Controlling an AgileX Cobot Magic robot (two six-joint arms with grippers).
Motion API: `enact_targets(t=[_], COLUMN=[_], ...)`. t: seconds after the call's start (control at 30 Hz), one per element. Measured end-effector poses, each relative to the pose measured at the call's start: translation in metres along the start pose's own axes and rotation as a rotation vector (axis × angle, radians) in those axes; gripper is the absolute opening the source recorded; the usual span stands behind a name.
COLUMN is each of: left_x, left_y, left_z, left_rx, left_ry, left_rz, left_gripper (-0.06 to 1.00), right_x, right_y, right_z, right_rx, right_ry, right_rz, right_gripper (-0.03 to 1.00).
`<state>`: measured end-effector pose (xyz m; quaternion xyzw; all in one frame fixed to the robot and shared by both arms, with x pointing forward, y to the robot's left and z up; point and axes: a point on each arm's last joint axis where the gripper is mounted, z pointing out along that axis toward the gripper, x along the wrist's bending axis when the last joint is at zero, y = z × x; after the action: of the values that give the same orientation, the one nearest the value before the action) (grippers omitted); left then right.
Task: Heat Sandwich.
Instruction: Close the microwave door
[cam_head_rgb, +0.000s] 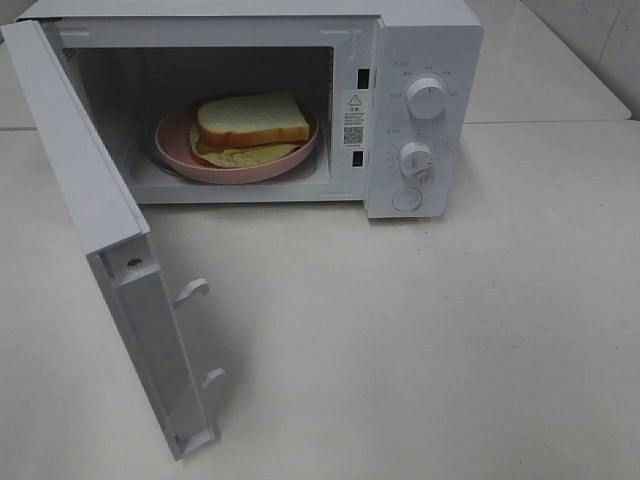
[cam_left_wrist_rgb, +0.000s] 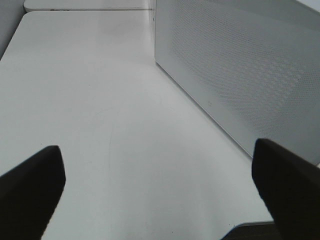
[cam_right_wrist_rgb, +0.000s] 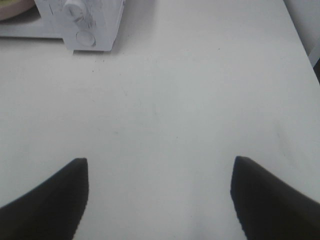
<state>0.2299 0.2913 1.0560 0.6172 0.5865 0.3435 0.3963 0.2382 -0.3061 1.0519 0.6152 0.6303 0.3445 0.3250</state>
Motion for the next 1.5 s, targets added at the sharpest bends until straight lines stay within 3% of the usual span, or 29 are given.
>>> enact_targets(t=[0.27, 1.5], left_x=[0.0, 0.0], left_y=[0.0, 0.0], left_z=[0.0, 0.0], left_rx=[0.0, 0.0], left_ry=[0.0, 0.0], left_rz=[0.0, 0.0], left_gripper=[0.96, 0.96], right_x=[0.0018, 0.002], right_y=[-0.0063, -0.0064], right_z=[-0.0036, -0.0031], right_rx=[-0.07, -0.07], right_ry=[0.007, 0.008], right_rz=[0.004, 0.004], right_gripper=[0.76, 0.76])
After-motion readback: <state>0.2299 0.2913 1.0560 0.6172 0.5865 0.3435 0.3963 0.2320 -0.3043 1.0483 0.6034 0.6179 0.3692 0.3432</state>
